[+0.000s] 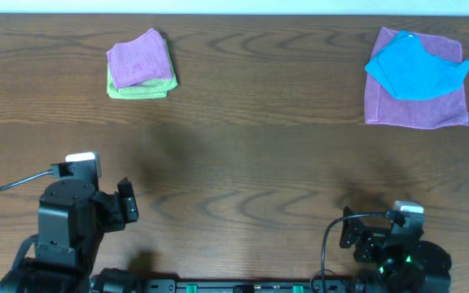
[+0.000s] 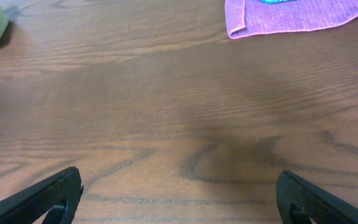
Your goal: Fold the cloth
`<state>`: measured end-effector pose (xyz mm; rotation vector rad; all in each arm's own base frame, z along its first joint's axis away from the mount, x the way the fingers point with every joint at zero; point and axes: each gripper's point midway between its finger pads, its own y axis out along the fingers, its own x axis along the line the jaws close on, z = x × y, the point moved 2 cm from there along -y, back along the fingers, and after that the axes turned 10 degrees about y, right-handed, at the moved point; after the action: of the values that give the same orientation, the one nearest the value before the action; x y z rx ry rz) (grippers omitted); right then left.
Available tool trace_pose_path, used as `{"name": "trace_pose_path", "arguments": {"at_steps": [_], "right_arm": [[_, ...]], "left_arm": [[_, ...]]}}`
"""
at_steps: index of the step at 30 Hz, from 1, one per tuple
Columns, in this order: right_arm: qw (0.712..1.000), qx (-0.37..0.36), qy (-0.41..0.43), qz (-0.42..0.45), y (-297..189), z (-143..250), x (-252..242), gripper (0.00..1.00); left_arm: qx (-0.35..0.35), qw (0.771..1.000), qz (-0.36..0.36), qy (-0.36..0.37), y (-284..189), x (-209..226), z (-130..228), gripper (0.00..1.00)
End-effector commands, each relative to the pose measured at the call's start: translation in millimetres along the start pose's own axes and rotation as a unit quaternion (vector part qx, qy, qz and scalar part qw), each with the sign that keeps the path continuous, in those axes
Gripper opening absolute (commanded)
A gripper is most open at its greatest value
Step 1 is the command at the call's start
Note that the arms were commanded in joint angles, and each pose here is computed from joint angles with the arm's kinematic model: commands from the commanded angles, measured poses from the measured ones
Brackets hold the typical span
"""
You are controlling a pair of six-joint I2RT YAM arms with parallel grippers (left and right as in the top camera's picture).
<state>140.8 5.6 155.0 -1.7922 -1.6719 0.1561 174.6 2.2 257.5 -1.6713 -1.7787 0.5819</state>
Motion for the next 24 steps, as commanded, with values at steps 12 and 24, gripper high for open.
{"name": "trace_pose_path", "arguments": {"at_steps": [12, 24], "right_arm": [[1.0, -0.003, 0.003, -0.002, 0, 0, 0, 0.99], [1.0, -0.003, 0.003, -0.002, 0, 0, 0, 0.99]], "left_arm": [[0.011, 0.999, 0.01, 0.044, 54, -13, 81, 0.95], [-0.032, 0.996, 0.058, 0.057, 76, -28, 124, 0.95]]}}
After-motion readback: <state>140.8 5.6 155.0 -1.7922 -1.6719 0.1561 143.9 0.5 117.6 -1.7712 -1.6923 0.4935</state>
